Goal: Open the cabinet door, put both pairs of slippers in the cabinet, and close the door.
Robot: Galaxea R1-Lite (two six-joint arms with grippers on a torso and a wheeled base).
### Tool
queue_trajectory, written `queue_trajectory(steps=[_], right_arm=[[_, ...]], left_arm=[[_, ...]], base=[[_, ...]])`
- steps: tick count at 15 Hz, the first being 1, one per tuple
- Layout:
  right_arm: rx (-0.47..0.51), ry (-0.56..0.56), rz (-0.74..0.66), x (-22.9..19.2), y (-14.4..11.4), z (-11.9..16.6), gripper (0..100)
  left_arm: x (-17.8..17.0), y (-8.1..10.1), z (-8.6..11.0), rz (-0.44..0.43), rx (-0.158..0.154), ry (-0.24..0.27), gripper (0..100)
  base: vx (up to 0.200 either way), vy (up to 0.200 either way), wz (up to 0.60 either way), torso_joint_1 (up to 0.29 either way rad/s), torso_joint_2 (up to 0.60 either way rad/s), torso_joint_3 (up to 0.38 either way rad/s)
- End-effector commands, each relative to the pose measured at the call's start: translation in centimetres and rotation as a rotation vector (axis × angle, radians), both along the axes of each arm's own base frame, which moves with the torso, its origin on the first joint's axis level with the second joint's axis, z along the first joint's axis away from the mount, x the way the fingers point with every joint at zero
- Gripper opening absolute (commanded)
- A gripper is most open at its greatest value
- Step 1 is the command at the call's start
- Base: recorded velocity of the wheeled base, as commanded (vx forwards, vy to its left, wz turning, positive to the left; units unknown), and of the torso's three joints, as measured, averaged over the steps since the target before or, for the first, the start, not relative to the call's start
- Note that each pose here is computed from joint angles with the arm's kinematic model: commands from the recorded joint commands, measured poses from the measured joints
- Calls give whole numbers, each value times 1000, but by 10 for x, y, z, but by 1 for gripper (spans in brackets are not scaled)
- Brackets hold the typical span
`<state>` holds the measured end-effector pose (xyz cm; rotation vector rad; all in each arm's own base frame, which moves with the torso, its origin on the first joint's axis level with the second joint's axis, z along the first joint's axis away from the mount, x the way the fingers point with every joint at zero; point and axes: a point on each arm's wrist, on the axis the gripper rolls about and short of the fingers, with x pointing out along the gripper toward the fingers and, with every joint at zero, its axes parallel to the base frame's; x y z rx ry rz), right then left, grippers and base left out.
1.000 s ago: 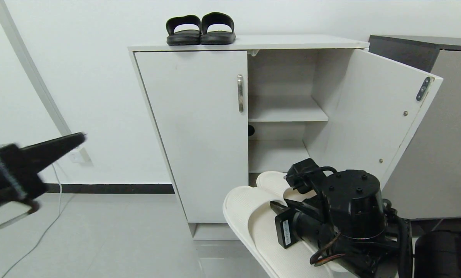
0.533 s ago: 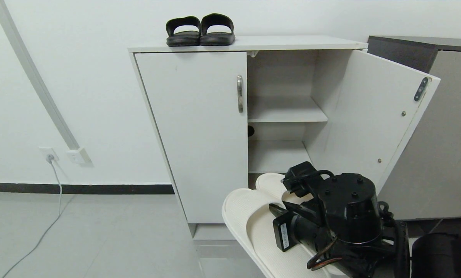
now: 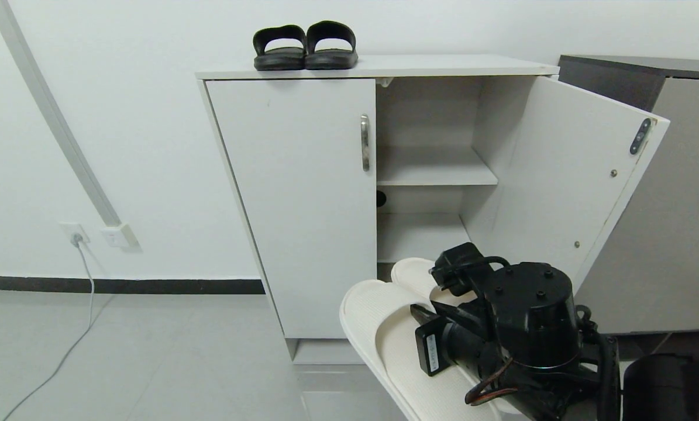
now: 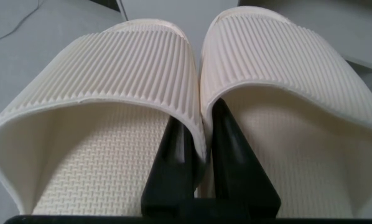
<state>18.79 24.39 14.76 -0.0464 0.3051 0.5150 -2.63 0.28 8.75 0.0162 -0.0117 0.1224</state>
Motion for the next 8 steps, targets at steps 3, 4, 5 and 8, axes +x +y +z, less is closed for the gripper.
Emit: queue_trajectory(steps=[3,4,5,8], right_arm=[[7,-2,4,0,2,0,0],[7,-5,1,0,3,1,0],[16,-18,-13,2,5,5,0],[40,-61,-138,17,25,10,0]], left_arm=[[3,-4,-12,-177,68,18,0],[3,-4,-12,-171,47,17,0],[3,-4,-12,-165,16,16,0],[3,-3,-12,-141,-13,15,0]], base=[[0,0,0,0,0,0],[0,0,0,0,0,0],[0,0,0,0,0,0],[0,0,0,0,0,0]])
